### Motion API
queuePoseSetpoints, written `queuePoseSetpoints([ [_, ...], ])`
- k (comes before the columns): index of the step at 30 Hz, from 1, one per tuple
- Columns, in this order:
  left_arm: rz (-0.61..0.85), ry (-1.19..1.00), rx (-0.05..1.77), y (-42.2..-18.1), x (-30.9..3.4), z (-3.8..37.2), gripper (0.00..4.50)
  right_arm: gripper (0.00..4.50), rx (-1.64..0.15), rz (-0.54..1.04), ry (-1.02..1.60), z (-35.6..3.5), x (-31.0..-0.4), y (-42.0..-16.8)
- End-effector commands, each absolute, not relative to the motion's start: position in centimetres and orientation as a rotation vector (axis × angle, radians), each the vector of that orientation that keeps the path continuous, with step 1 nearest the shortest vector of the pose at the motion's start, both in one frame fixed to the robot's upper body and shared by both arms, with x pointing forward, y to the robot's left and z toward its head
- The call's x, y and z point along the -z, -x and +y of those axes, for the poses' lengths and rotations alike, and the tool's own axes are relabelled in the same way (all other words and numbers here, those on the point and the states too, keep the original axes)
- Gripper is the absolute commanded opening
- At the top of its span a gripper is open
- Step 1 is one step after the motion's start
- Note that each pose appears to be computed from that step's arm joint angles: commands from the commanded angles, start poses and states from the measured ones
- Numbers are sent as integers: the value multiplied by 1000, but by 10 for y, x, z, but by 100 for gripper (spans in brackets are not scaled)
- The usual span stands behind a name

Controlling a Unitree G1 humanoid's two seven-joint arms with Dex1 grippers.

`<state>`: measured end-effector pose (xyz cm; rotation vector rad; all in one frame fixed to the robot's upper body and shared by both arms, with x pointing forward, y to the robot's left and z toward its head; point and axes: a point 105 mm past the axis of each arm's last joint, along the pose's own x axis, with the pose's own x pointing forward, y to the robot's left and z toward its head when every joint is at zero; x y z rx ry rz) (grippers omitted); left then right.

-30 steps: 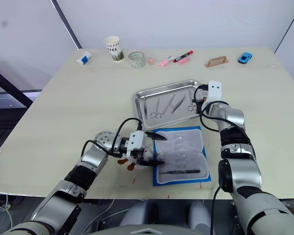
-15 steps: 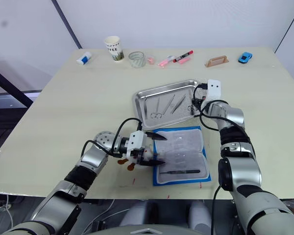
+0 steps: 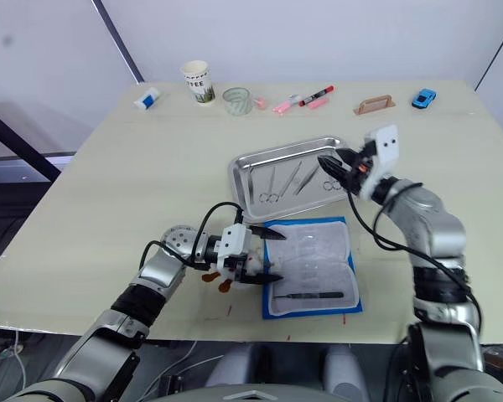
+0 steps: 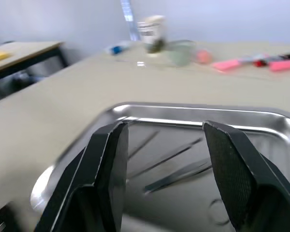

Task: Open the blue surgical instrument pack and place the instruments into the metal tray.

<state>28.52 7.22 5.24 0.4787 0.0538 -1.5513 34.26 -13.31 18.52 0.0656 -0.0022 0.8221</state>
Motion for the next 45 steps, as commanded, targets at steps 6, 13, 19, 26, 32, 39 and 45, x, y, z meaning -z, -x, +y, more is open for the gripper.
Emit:
queuePoseSetpoints([
  [6, 348, -444, 1527, -268, 9, 100, 450, 274, -1254, 52, 190, -134, -156, -244],
  [13, 342, -442, 1529, -269, 10, 101, 450, 274, -1311, 193, 330, -167, -122, -202],
  [19, 338, -439, 1537, -268, 8, 101, 450, 274, -1316, 233, 407, -176, -114, -195],
  [26, 329, -440, 1547, -268, 3, 99, 450, 274, -1341, 216, 446, -150, -98, -207],
  [32, 333, -447, 1545, -269, 3, 100, 450, 274, -1388, 248, 510, -138, -78, -209],
  [39, 339, -441, 1536, -268, 5, 103, 450, 274, -1388, 249, 531, -131, -65, -215],
  [45, 327, -436, 1545, -268, -5, 100, 450, 274, -1378, 248, 476, -129, -65, -217],
])
